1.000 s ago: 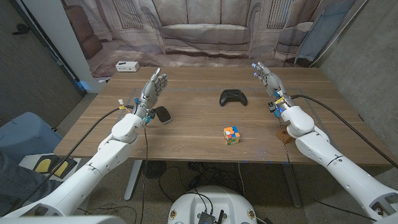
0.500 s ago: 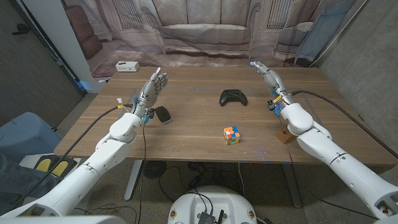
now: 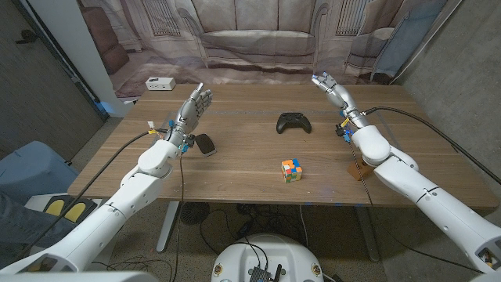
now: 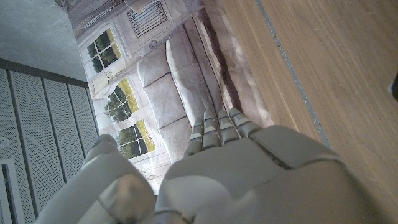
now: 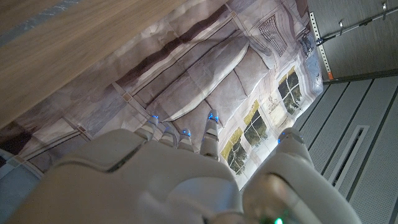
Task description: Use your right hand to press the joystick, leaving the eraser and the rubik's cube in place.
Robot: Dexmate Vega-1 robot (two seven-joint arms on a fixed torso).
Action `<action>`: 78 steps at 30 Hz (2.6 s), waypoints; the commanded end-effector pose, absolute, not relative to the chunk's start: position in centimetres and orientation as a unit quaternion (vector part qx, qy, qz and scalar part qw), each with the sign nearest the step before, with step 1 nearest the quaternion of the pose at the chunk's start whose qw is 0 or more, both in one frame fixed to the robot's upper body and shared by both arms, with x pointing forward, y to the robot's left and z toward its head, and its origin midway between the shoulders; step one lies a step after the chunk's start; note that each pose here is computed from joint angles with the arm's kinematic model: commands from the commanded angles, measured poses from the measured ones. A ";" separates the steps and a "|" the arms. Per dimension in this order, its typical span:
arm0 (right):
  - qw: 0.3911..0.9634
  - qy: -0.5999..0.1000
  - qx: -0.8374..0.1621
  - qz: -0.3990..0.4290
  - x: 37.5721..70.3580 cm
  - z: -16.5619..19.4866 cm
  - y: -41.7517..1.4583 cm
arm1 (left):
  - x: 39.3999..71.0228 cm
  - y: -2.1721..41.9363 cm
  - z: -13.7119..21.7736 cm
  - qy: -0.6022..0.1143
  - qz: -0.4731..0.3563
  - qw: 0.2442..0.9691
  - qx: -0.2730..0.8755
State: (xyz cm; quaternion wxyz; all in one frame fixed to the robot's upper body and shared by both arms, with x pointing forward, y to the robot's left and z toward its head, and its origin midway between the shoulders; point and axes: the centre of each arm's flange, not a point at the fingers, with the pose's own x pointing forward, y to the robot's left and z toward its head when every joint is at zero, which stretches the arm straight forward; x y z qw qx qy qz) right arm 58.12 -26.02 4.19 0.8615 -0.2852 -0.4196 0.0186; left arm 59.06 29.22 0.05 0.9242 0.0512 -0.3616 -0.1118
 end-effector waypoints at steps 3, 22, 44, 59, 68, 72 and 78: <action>0.832 -0.429 -0.351 -0.017 57.9 5.3 -25.5 | 59.8 28.9 0.2 -0.362 -0.113 0.924 0.049; 0.794 -0.431 -0.427 -0.033 58.0 6.4 -24.4 | 59.7 29.0 0.4 -0.365 -0.115 0.922 0.056; 0.760 -0.436 -0.482 -0.019 58.7 7.2 -22.0 | 59.5 29.5 -0.1 -0.366 -0.112 0.923 0.050; 0.730 -0.422 -0.537 -0.029 59.0 7.8 -21.1 | 59.6 29.8 -0.2 -0.363 -0.111 0.924 0.048; 0.724 -0.402 -0.560 -0.019 59.2 8.4 -20.9 | 59.5 29.9 -0.2 -0.360 -0.110 0.925 0.048; 0.724 -0.391 -0.569 -0.011 59.3 8.7 -20.7 | 59.6 29.9 -0.3 -0.358 -0.111 0.926 0.048; 0.718 -0.378 -0.584 -0.005 59.4 9.0 -20.5 | 59.7 29.8 -0.3 -0.359 -0.112 0.925 0.047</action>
